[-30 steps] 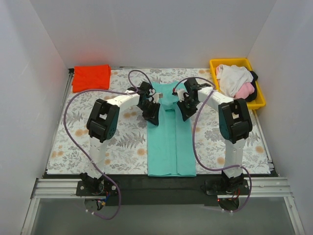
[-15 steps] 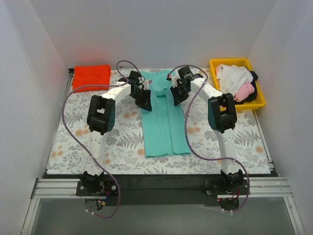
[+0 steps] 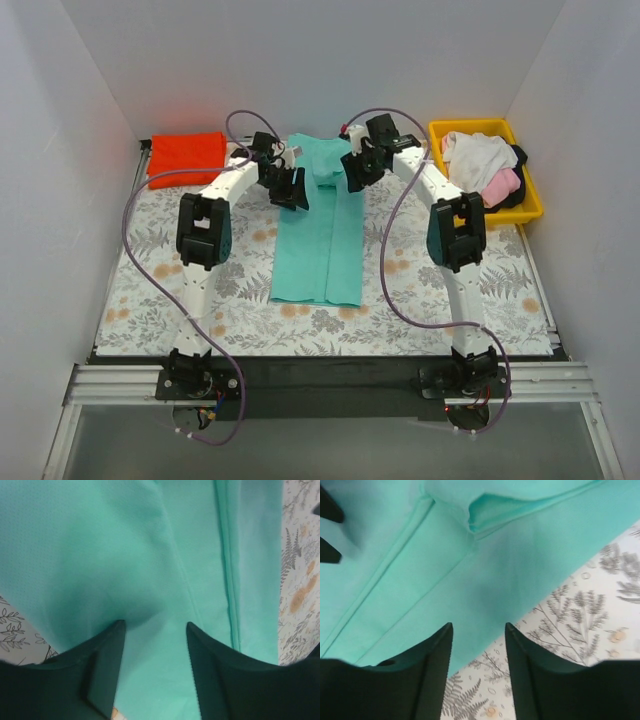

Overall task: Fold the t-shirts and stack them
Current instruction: Fold the tshirt

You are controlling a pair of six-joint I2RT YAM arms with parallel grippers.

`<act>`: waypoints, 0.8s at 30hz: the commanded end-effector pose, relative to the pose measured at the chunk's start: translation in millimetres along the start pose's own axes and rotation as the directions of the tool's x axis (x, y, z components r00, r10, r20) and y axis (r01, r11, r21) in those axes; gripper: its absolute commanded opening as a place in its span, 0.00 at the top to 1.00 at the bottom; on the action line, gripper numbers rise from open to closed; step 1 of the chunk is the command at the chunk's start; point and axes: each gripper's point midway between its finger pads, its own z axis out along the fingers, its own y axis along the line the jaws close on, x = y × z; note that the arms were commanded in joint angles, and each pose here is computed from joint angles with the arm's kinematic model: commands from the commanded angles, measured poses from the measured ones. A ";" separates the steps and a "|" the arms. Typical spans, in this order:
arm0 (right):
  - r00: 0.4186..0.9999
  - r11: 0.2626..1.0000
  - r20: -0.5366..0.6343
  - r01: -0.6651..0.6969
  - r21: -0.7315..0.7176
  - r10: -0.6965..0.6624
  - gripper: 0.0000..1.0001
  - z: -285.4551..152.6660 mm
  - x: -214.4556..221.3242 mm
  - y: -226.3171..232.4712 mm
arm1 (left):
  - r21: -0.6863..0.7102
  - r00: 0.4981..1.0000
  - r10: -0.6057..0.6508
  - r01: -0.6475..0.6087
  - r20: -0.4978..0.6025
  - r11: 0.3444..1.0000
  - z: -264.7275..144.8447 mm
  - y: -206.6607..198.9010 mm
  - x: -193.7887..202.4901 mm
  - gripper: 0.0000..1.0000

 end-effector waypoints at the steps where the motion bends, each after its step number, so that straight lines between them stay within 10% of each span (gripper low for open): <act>1: 0.935 0.978 0.288 0.183 0.099 -0.204 0.45 -110.8 -97.3 11.8 | 0.015 0.968 0.166 -0.172 0.190 0.985 -77.2 -55.4 -57.2 0.45; 3: 0.895 0.955 0.334 0.262 0.140 -0.295 0.29 -141.8 -110.8 18.0 | 0.022 0.920 0.269 -0.287 0.285 0.958 -123.9 -88.7 -72.1 0.20; 5: 0.827 0.929 0.425 0.325 0.176 -0.369 0.02 -194.9 -132.8 37.8 | -0.016 0.834 0.392 -0.418 0.388 0.908 -173.3 -122.0 -82.1 0.14; 11: 0.697 0.853 0.525 0.508 0.118 -0.488 0.02 -253.4 -106.6 98.4 | -0.136 0.610 0.605 -0.638 0.512 0.758 -229.8 -158.4 -45.7 0.12; 14: 0.703 0.804 0.473 0.594 0.022 -0.531 0.02 -237.3 -51.1 133.7 | -0.104 0.579 0.709 -0.741 0.403 0.664 -221.3 -149.3 1.1 0.09; 17: 0.743 0.780 0.381 0.620 -0.082 -0.551 0.02 -202.6 9.2 167.6 | 0.057 0.663 0.688 -0.731 0.294 0.680 -203.4 -132.6 70.7 0.10; 24: 0.706 0.661 0.229 0.708 -0.249 -0.670 0.03 -140.6 135.3 214.9 | 0.149 0.542 0.802 -0.840 0.250 0.521 -169.4 -113.2 200.0 0.14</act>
